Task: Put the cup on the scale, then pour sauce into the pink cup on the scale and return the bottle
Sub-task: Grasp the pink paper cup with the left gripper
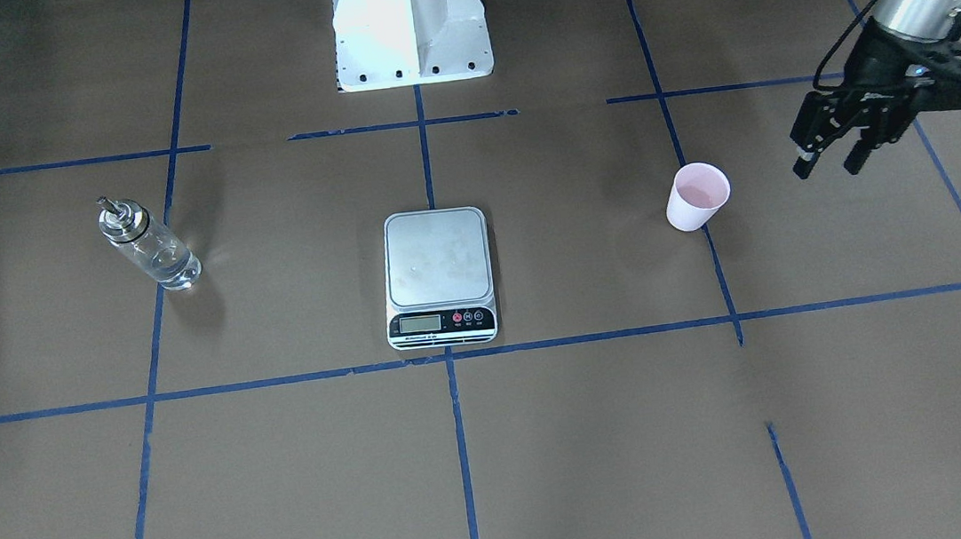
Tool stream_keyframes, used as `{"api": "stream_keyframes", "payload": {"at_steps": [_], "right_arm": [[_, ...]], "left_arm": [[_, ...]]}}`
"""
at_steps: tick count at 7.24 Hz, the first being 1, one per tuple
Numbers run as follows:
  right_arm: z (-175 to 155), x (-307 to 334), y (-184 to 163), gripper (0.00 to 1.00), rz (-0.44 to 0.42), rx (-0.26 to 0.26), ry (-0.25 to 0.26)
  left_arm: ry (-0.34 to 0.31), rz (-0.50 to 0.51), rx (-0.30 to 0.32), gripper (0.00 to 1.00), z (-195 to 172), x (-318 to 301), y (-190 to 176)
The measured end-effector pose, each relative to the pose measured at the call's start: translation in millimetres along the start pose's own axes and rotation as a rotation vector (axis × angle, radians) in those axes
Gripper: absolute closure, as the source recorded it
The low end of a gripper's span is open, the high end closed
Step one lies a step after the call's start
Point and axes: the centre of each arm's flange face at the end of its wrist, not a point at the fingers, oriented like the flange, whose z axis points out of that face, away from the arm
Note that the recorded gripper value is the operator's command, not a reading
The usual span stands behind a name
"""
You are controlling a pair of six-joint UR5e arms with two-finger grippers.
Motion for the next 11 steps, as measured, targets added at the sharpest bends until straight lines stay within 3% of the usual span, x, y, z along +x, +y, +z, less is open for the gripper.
{"api": "stream_keyframes", "payload": {"at_steps": [4,7,8,11], "right_arm": [[-2,-3,-1,0.00,-0.004,0.005,-0.002],[-3,-3,0,0.00,-0.004,0.007,-0.001],[-3,-3,0,0.00,-0.003,0.006,-0.001],[-3,-2,0,0.00,-0.003,0.006,-0.001]], "left_arm": [[-0.012,0.036,-0.101,0.48,43,27,56],[-0.036,0.046,-0.107,0.90,57,25,65],[-0.041,0.046,-0.108,1.00,59,24,65],[-0.037,0.048,-0.109,1.00,60,35,62]]}}
